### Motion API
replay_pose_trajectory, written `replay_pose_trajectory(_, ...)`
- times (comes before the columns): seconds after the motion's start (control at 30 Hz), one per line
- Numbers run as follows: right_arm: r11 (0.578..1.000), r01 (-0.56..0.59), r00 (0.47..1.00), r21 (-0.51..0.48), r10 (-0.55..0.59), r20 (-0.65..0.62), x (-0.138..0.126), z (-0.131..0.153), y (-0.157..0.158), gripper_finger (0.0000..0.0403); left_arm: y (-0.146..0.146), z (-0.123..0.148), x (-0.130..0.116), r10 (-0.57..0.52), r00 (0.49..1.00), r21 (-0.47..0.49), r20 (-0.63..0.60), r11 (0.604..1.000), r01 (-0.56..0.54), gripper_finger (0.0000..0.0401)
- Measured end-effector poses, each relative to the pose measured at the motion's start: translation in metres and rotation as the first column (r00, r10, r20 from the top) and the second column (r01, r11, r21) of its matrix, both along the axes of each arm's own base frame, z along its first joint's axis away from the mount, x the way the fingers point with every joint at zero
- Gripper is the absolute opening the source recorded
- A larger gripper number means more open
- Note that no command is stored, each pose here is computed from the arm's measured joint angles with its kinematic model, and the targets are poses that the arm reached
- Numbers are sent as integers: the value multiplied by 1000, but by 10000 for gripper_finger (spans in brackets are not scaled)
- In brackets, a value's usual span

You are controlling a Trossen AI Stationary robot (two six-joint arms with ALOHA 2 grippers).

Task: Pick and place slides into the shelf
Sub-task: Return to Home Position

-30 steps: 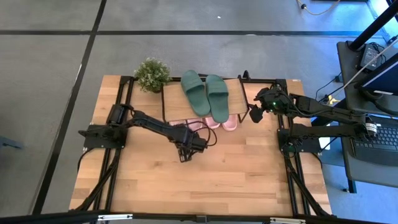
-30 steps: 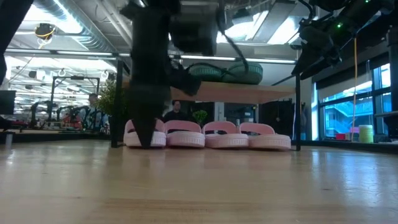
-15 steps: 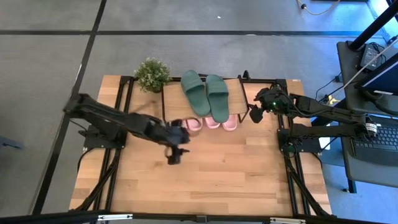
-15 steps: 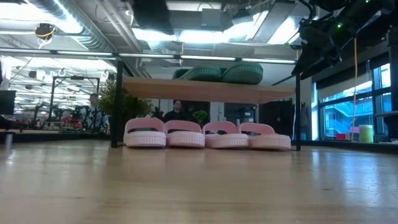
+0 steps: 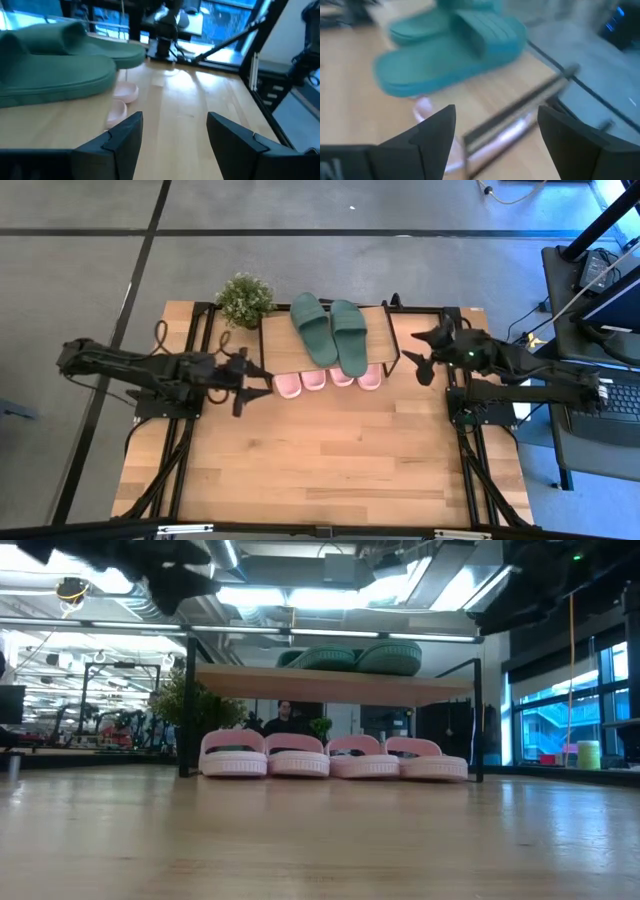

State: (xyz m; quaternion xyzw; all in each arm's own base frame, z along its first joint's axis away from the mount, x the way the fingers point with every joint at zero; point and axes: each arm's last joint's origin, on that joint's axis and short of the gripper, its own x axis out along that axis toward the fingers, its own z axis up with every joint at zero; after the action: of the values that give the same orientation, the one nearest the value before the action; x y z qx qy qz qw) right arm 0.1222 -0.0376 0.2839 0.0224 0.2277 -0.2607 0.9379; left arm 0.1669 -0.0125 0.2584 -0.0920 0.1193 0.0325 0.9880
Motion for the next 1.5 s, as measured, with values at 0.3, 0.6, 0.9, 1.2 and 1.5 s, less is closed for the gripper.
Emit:
replay_pose_trajectory(0.3,993,-87,973,-74,100,207,-30,-16,10,282,15,-20,-39,69,990,36,127,997,-74,213)
replay_pose_trajectory(0.6,992,-75,947,-97,101,306,-53,-27,16,282,18,-44,-57,30,981,17,190,999,-34,213)
replay_pose_trajectory(0.9,995,-59,906,-76,85,414,-70,-25,19,282,19,-68,-64,-14,964,20,265,1000,9,213)
replay_pose_trajectory(1.2,997,-56,897,-61,78,436,-74,-25,20,282,21,-85,-65,-34,951,22,306,999,29,213)
replay_pose_trajectory(1.5,998,-55,895,-42,68,442,-70,-32,19,282,21,-89,-65,-36,962,65,270,998,19,213)
